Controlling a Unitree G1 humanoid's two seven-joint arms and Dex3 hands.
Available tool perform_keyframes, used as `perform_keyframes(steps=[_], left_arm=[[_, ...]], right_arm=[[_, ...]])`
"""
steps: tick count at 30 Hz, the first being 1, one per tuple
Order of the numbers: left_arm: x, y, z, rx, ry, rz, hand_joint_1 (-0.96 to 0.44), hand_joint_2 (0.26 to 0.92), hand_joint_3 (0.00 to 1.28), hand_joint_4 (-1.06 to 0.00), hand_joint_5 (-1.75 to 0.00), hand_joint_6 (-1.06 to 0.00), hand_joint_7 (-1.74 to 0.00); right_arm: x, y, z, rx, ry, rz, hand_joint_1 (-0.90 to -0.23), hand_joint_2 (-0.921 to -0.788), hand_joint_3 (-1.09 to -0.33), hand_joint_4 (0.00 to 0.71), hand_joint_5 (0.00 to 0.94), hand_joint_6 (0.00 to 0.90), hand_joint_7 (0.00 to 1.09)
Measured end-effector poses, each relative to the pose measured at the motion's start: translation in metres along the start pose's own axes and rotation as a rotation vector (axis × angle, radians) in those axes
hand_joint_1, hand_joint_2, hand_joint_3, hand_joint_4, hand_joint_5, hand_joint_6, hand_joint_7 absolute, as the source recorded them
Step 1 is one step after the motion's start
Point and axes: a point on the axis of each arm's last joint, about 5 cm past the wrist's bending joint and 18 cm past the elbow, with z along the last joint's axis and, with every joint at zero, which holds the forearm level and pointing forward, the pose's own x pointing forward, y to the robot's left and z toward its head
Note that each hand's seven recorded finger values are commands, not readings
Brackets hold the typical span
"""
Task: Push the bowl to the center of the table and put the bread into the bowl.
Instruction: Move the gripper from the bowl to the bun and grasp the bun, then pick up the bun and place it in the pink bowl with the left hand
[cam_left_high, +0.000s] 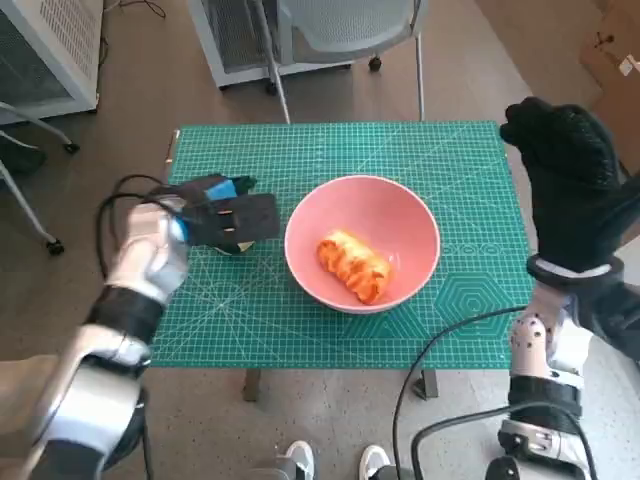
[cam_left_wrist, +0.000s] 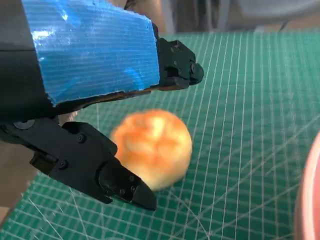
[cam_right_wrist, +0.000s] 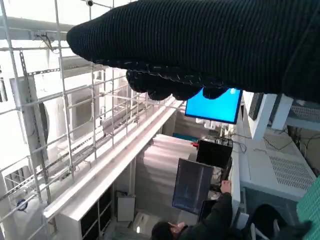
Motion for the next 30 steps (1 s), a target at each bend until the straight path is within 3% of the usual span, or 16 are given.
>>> perform_keyframes(steps=[4,7,9,12,15,18,21,25,30], left_arm=[[0.005,-0.006,0.002,0.012,0.033,-0.022,-0.21,0.727,0.0,-0.13,-0.04,-0.26,-0.02],[0.008,-0.01,0.001,0.021,0.056,-0.032,-0.15,0.743,0.01,-0.3,-0.06,-0.31,-0.02],[0.009,-0.013,0.0,0.025,0.073,-0.035,-0.1,0.772,0.02,-0.48,-0.12,-0.37,-0.04],[0.01,-0.017,-0.002,0.026,0.093,-0.033,0.21,0.872,0.08,-0.58,-0.91,-0.53,-0.12],[0.011,-0.02,-0.003,0.03,0.105,-0.025,0.32,0.903,0.1,-0.62,-1.15,-0.66,-0.29],[0.011,-0.021,-0.004,0.044,0.11,-0.014,0.1,0.915,0.09,-0.66,-1.18,-0.62,-0.89],[0.011,-0.021,-0.004,0.059,0.11,-0.006,0.04,0.916,0.09,-0.67,-1.12,-0.62,-1.15],[0.011,-0.018,-0.003,0.073,0.101,0.007,0.01,0.918,0.09,-0.67,-1.1,-0.61,-1.25],[0.007,-0.005,0.0,0.072,0.066,0.072,0.0,0.92,0.08,-0.67,-1.16,-0.61,-1.21]], right_arm=[[0.0,-0.001,0.002,-0.006,-0.004,0.002,-0.63,-0.921,-0.722,0.274,0.006,0.37,0.0],[0.0004,-0.001,0.003,-0.008,-0.007,0.004,-0.63,-0.921,-0.723,0.275,0.006,0.371,0.0],[0.0005,-0.001,0.003,-0.009,-0.009,0.004,-0.632,-0.921,-0.723,0.276,0.006,0.373,0.01],[0.0,-0.001,0.004,-0.01,-0.008,0.0,-0.633,-0.921,-0.724,0.275,0.005,0.373,0.0],[-0.0005,0.0,0.004,-0.011,-0.007,-0.003,-0.633,-0.921,-0.724,0.274,0.004,0.372,0.0],[-0.0006,0.0,0.005,-0.013,-0.009,-0.006,-0.633,-0.921,-0.724,0.274,0.003,0.372,0.0],[-0.0008,0.0,0.005,-0.013,-0.011,-0.005,-0.633,-0.921,-0.724,0.274,0.003,0.372,0.0],[-0.0013,0.0,0.005,-0.013,-0.009,-0.006,-0.633,-0.921,-0.724,0.273,0.002,0.372,0.0],[-0.0024,0.0,0.004,-0.011,-0.006,-0.007,-0.635,-0.921,-0.72,0.272,0.001,0.37,0.0]])
